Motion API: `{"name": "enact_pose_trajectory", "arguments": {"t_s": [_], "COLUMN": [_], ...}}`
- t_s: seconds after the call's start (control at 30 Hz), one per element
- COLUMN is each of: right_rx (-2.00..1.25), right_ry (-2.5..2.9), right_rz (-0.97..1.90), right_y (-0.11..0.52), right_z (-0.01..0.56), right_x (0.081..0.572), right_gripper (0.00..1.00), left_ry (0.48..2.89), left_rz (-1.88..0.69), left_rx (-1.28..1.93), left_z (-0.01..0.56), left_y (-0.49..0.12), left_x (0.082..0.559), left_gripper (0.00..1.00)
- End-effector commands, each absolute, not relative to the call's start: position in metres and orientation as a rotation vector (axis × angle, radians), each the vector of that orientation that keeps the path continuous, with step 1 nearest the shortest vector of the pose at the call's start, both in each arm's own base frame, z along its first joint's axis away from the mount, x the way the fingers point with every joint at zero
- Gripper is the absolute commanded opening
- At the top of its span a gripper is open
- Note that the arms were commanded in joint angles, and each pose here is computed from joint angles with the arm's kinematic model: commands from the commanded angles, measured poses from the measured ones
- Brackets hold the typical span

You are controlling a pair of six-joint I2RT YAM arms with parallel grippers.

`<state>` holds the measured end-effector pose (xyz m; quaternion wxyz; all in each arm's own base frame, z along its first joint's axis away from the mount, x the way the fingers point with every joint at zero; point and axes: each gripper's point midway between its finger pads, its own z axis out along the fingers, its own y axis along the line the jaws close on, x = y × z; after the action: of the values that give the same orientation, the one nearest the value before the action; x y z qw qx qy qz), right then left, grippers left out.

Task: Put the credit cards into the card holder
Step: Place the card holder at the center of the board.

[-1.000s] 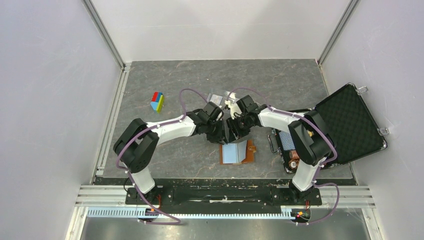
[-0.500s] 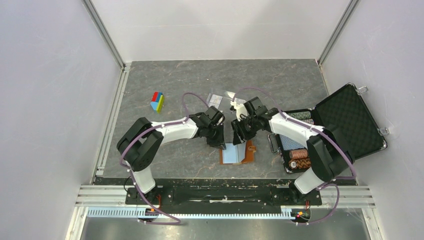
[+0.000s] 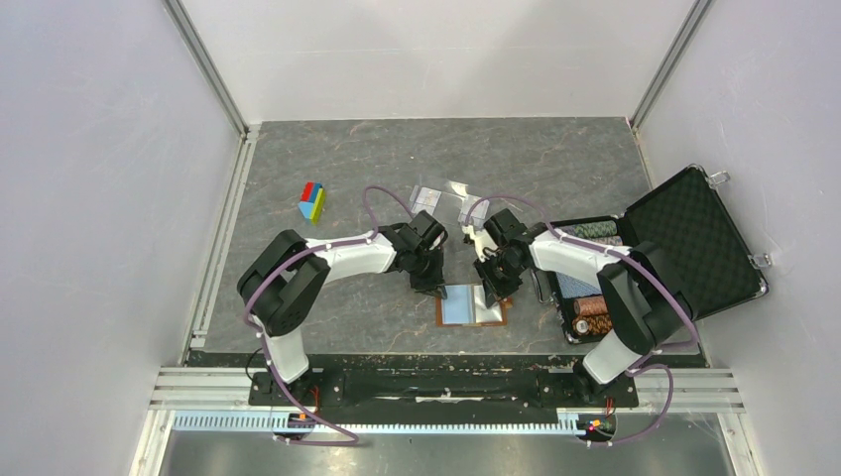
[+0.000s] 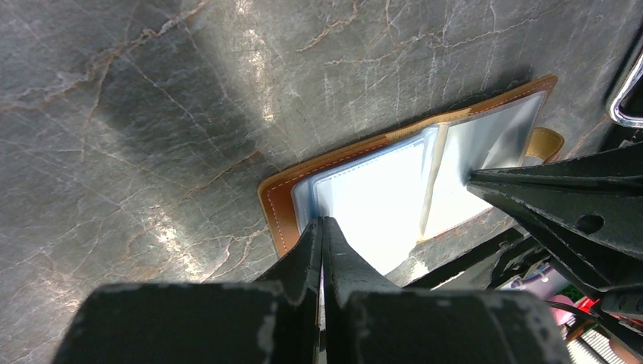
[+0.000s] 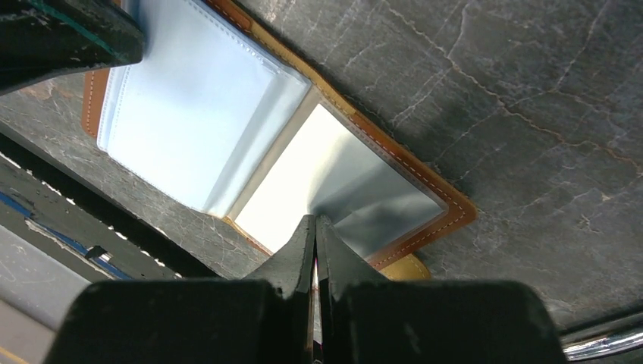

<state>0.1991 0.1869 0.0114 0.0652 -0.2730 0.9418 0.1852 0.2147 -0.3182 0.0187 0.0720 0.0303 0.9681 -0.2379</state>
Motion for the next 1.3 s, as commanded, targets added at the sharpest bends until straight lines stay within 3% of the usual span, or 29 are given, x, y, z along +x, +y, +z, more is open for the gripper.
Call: {"name": "enact_pose_trajectory", "arguments": {"t_s": [0.0, 0.3, 0.5, 0.67, 0.87, 1.0, 1.13, 1.2, 1.27], "right_rx": [-0.831, -0.843, -0.794, -0.724, -0.654, -0.584, -0.465, -0.401, -0.342], "right_ry": [2.959, 2.941, 2.816, 2.705, 2.612, 2.561, 2.522, 2.503, 2.494], "right_rz": [0.193, 0.356, 0.625, 0.738, 0.804, 0.797, 0.710, 0.635, 0.563], "right_y": [0.138, 0.152, 0.184, 0.206, 0.223, 0.223, 0.209, 0.196, 0.184], "right_z": [-0.026, -0.035, 0.000, 0.041, 0.078, 0.096, 0.110, 0.116, 0.119], "right_x": [0.195, 0.184, 0.203, 0.225, 0.248, 0.270, 0.304, 0.325, 0.344], "right_gripper": [0.00, 0.00, 0.00, 0.00, 0.07, 0.09, 0.24, 0.42, 0.54], "left_ry": [2.974, 2.947, 2.884, 2.825, 2.756, 2.715, 2.673, 2.647, 2.623], "left_rz": [-0.583, -0.643, -0.710, -0.782, -0.806, -0.791, -0.768, -0.763, -0.761], "left_rx": [0.053, 0.087, 0.136, 0.157, 0.162, 0.164, 0.163, 0.167, 0.168], "left_z": [0.002, 0.008, 0.025, 0.050, 0.080, 0.095, 0.107, 0.114, 0.121], "left_y": [-0.305, -0.312, -0.321, -0.333, -0.335, -0.332, -0.327, -0.325, -0.324], "left_x": [0.210, 0.212, 0.219, 0.227, 0.234, 0.238, 0.243, 0.245, 0.247], "left_gripper": [0.02, 0.02, 0.03, 0.13, 0.30, 0.36, 0.41, 0.44, 0.47]}}
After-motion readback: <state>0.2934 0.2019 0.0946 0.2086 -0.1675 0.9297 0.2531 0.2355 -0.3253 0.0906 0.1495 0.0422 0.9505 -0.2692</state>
